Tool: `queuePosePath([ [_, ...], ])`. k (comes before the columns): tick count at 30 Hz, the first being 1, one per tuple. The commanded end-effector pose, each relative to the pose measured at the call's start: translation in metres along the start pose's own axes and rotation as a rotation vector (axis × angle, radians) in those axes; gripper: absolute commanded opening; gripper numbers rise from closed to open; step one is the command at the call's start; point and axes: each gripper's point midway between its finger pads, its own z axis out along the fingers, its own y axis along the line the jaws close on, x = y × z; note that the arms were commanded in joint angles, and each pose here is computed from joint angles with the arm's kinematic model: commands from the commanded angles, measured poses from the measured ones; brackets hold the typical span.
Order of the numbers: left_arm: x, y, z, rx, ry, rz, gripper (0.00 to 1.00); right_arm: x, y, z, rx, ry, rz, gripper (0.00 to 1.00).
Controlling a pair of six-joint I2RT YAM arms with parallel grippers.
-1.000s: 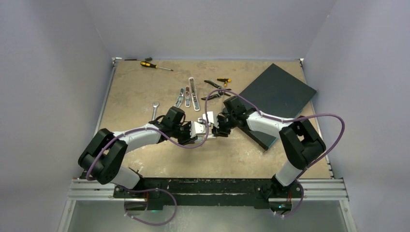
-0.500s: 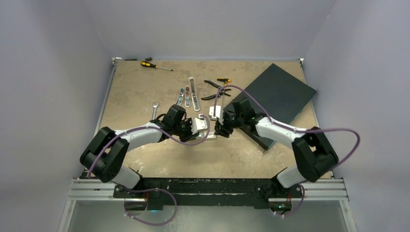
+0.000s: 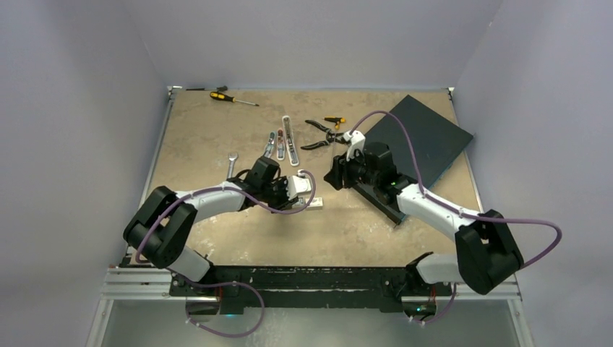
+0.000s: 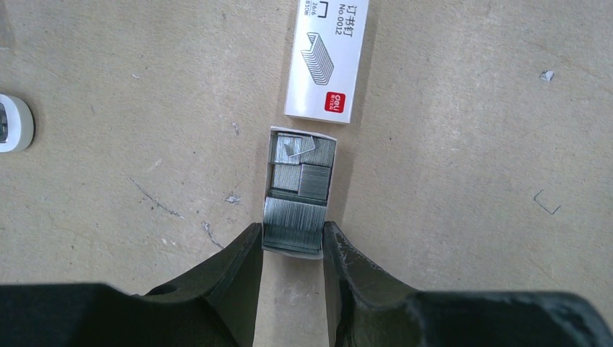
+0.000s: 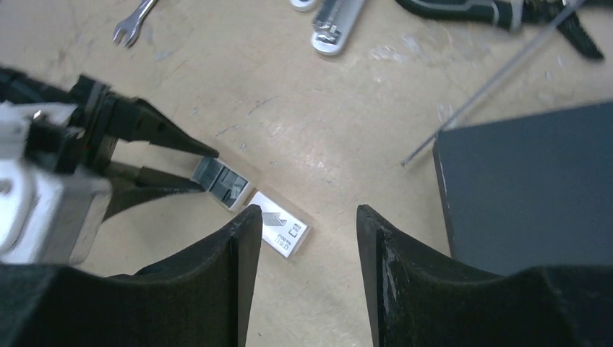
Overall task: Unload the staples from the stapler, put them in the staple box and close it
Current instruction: Close the staple box at the center of the board.
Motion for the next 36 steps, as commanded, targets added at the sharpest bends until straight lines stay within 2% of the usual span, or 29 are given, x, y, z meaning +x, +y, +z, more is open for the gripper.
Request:
queuePosePath([
  [1,-0.015,0.011,0.001,-0.024,-0.019,-0.032,0.28,-0.007,-0.013,0.004,0.141,-0.039,0.337,0.52],
  [4,-0.015,0.014,0.003,-0.027,-0.01,-0.051,0.28,0.002,-0.019,0.005,0.182,-0.05,0.427,0.5],
  [12,-0.016,0.011,0.006,-0.012,-0.01,-0.062,0.27,0.037,-0.015,0.013,0.18,0.036,0.56,0.42],
  [21,-0.009,0.006,0.006,0.012,0.027,-0.075,0.27,0.061,-0.01,0.028,0.126,0.128,0.562,0.36],
  [26,-0.01,0.001,0.008,0.037,0.038,-0.091,0.27,0.06,-0.01,0.033,0.121,0.13,0.567,0.36],
  [36,-0.01,-0.006,0.014,0.064,0.049,-0.088,0.27,0.087,-0.009,0.036,0.128,0.208,0.62,0.36],
])
